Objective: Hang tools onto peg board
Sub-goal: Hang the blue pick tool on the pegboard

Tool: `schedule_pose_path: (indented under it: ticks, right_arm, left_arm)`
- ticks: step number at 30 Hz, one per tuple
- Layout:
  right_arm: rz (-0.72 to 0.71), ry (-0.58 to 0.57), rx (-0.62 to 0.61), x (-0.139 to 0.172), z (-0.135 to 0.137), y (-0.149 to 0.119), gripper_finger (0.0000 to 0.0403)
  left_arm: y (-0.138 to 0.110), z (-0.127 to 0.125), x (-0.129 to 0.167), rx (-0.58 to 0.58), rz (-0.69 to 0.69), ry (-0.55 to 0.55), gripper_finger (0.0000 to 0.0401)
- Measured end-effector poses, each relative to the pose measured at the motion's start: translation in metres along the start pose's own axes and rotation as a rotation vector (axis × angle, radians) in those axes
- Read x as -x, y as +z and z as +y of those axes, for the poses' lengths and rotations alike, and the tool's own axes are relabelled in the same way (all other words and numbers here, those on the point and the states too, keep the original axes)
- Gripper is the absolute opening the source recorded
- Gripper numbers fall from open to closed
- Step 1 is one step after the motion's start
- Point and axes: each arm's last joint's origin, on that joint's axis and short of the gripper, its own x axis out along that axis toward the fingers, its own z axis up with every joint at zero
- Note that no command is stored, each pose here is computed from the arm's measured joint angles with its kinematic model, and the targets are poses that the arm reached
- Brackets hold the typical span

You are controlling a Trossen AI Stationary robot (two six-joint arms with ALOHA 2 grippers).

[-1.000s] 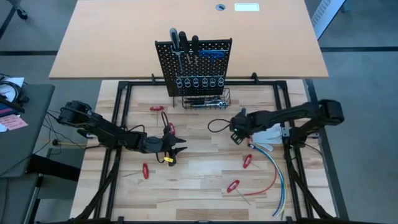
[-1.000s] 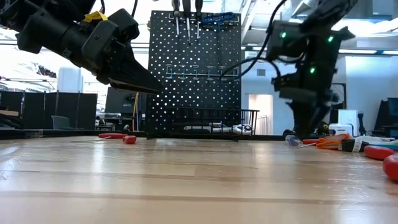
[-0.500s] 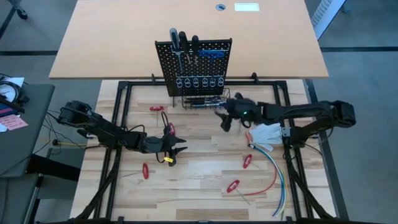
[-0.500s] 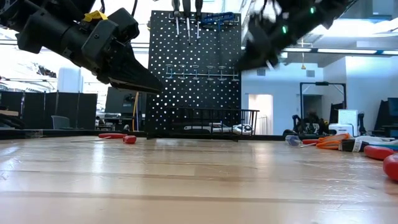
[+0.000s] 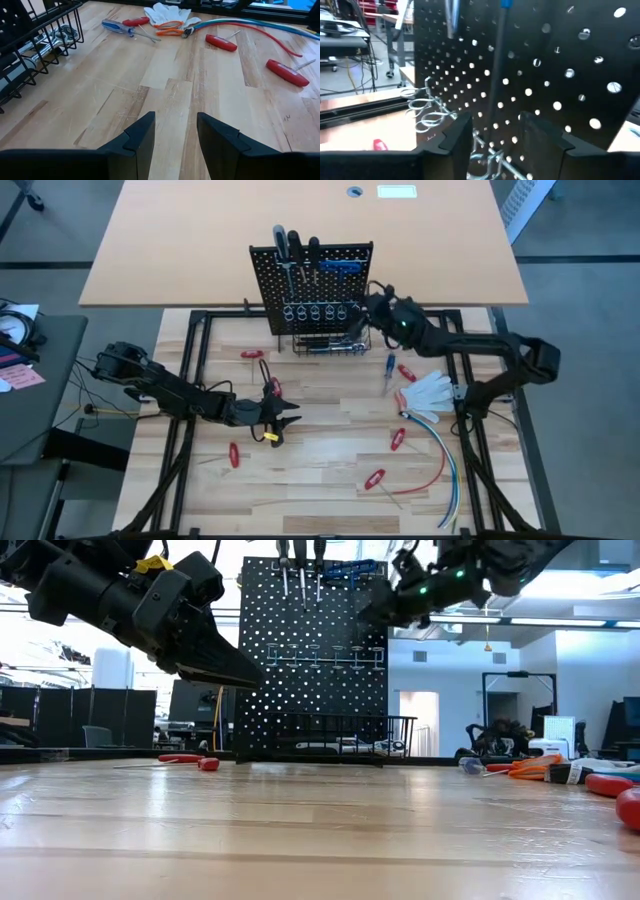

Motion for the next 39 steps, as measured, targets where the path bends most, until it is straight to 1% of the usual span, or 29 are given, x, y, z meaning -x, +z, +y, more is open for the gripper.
schedule_pose_path:
  ticks: [4,10,13,16,20,22,26,30,39]
  right_arm:
    - [-0.003,0.063,0.0,-0.017,-0.004,0.002,0.015]
    - [0.039,0.06,0.01,-0.037,-0.005,0.003,0.0128]
    - [0.049,0.066,0.043,-0.041,-0.003,0.005,0.0112]
    - [0.043,0.081,0.053,-0.04,0.003,0.009,0.0081]
    - [0.02,0.089,0.015,-0.034,0.004,0.018,0.0026]
    - [0.005,0.089,0.009,-0.03,0.002,0.024,0.0009]
    - [-0.02,0.089,-0.031,-0.024,0.0,0.033,0.0012]
    - [-0.022,0.092,-0.038,-0.018,-0.001,0.039,0.0009]
    - [0.064,0.121,-0.045,-0.013,0.007,0.034,0.0008]
  left_arm:
    - [0.0,0.0,0.0,-0.002,0.0,0.0,0.0141]
    - [0.0,0.0,0.0,-0.007,0.001,0.0,0.0141]
    - [0.0,0.0,0.0,-0.007,0.002,0.0,0.0141]
    - [-0.001,0.0,0.0,-0.007,0.005,0.001,0.0141]
    - [-0.001,0.0,0.0,-0.007,0.008,0.002,0.0141]
    - [-0.001,0.0,0.0,-0.006,0.009,0.002,0.0141]
    - [-0.001,0.0,0.0,-0.003,0.012,0.003,0.0141]
    - [-0.001,0.0,0.0,-0.003,0.012,0.003,0.0141]
    - [-0.001,0.0,0.0,0.0,0.013,0.002,0.0141]
